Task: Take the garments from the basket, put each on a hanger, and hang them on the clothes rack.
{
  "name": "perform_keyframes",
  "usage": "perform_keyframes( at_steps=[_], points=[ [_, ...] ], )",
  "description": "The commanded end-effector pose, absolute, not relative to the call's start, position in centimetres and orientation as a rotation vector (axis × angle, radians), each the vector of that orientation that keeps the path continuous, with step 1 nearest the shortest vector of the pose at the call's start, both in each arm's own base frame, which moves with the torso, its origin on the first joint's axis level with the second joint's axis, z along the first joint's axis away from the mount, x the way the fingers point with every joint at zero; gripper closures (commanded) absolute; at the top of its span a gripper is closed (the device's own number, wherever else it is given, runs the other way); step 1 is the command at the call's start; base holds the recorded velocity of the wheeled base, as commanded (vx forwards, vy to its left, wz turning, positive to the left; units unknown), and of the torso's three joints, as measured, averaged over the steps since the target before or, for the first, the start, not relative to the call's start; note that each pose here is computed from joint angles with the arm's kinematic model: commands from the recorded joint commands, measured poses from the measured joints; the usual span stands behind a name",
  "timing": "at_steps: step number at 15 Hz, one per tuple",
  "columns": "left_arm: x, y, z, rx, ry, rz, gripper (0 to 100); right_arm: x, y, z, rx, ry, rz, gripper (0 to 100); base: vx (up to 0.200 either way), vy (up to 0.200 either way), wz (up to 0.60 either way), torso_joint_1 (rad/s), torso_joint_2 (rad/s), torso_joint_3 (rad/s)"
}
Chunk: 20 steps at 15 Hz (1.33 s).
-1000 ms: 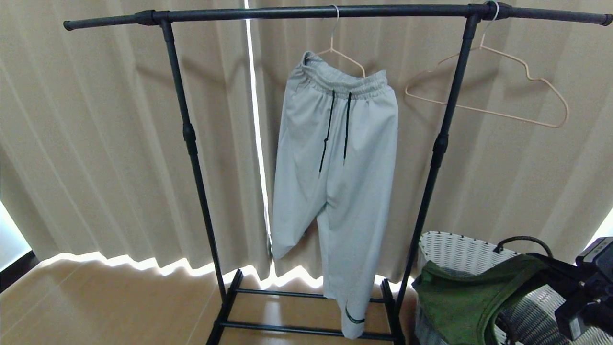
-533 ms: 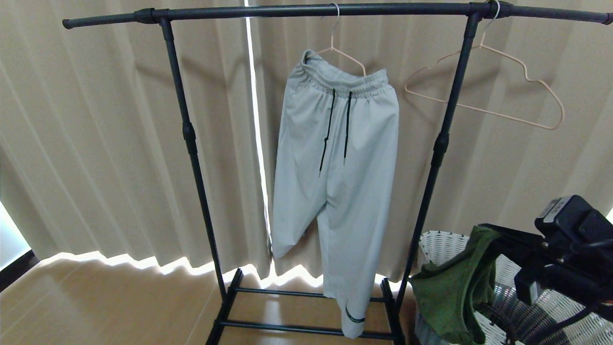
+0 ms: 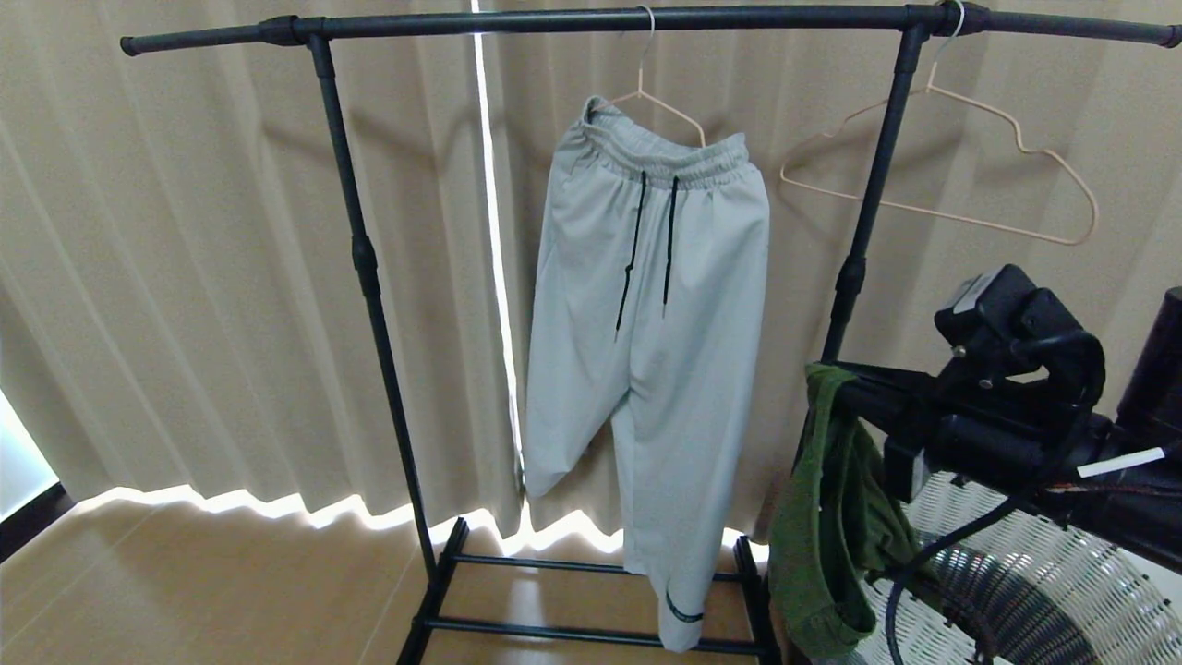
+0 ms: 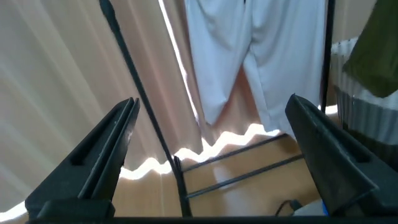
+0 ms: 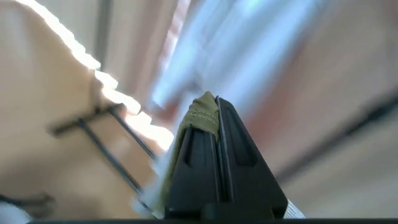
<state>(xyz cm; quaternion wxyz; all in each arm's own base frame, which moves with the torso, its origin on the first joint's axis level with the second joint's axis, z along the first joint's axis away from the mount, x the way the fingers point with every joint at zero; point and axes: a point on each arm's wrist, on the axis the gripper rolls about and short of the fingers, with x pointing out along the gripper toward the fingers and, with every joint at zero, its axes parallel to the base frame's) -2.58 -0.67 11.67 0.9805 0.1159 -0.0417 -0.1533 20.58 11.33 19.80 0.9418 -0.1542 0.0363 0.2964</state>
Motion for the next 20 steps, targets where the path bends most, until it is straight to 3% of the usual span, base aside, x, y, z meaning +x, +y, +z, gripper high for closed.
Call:
perform_keyframes(
  at_steps=[1, 5, 9, 12, 13, 16, 20],
  points=[
    [3.9, -0.9, 20.9, 0.218, 0.043, -0.395, 0, 21.4, 13.0, 20.4, -0.306, 0.051, 0.647, 100, 0.000, 0.000, 0.00, 0.000, 0.00, 0.000],
    [10.8, -4.2, 22.6, 0.200, 0.082, -0.621, 0, 21.1, 14.4, 21.2, -0.288, 0.005, 0.751, 100, 0.000, 0.000, 0.00, 0.000, 0.00, 0.000],
    [14.9, -12.4, 21.6, 0.107, 0.153, -0.754, 0, 20.6, 15.8, 22.1, -0.165, 0.017, 0.797, 100, 0.000, 0.000, 0.00, 0.000, 0.00, 0.000],
    [16.0, -17.7, 19.6, 0.054, 0.254, -0.872, 0, 20.3, 16.4, 22.1, -0.151, 0.021, 0.823, 100, 0.000, 0.000, 0.00, 0.000, 0.00, 0.000],
    [16.0, -17.7, 19.6, 0.054, 0.254, -0.872, 0, 20.3, 16.4, 22.1, -0.151, 0.021, 0.823, 100, 0.000, 0.000, 0.00, 0.000, 0.00, 0.000],
    [17.6, -22.8, 15.8, -0.005, 0.317, -0.930, 0, 20.1, 16.5, 22.5, -0.145, 0.006, 0.831, 100, 0.000, 0.000, 0.00, 0.000, 0.00, 0.000],
    [19.7, -25.8, 13.1, -0.026, 0.278, -0.862, 0, 19.9, 16.4, 22.5, -0.145, 0.006, 0.831, 100, 0.000, 0.000, 0.00, 0.000, 0.00, 0.000]
  ],
)
